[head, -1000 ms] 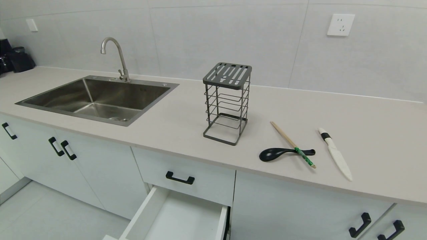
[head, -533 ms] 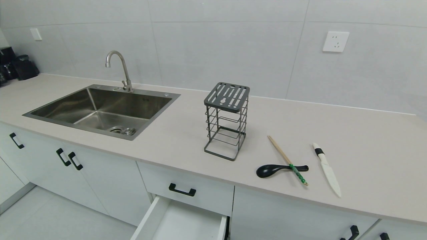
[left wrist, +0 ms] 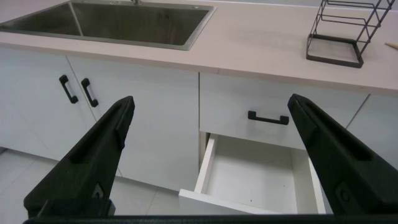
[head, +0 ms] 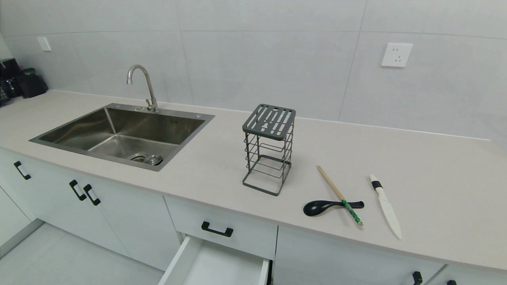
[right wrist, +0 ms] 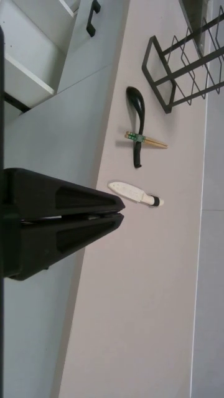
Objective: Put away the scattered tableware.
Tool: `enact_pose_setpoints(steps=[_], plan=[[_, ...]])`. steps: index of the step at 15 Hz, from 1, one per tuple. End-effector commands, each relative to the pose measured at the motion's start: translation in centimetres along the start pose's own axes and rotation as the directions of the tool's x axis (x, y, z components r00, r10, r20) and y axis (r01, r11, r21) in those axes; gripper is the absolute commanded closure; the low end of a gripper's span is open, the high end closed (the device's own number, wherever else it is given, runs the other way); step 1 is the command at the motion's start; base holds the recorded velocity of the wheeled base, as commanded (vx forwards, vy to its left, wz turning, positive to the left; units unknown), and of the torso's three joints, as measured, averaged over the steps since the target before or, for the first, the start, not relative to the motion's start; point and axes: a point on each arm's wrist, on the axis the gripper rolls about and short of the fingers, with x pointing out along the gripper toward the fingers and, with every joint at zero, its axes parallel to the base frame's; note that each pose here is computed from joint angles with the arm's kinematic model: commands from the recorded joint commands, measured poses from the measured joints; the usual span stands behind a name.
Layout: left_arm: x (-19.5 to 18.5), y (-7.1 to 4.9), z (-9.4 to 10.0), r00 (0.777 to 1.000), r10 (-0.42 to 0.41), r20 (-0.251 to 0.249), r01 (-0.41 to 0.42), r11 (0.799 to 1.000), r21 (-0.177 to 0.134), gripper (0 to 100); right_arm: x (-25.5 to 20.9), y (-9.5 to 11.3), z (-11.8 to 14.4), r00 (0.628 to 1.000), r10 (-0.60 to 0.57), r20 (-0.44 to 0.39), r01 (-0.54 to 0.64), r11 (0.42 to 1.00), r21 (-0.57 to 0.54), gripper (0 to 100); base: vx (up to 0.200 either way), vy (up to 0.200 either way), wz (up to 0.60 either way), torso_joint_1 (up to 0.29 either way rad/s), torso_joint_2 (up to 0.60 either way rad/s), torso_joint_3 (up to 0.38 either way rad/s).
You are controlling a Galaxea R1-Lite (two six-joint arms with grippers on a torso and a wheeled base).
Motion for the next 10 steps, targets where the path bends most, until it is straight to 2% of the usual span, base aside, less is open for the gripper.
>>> enact_pose_setpoints(steps=[1,10], plan=[[0.01,0.00,0.01,1.000,0.000,-0.001,0.000,1.000,0.000,0,0.01,0.00,0.01,1.000,0.000,-0.001,0.000,1.000,0.000,100,0.000,0.000,0.00,0.000,0.00,0.000],[0.01,0.00,0.01,1.000,0.000,-0.001,0.000,1.000,0.000,0,0.01,0.00,0.01,1.000,0.002,-0.001,-0.002,1.000,0.000,100,0.000,0.000,0.00,0.000,0.00,0.000]])
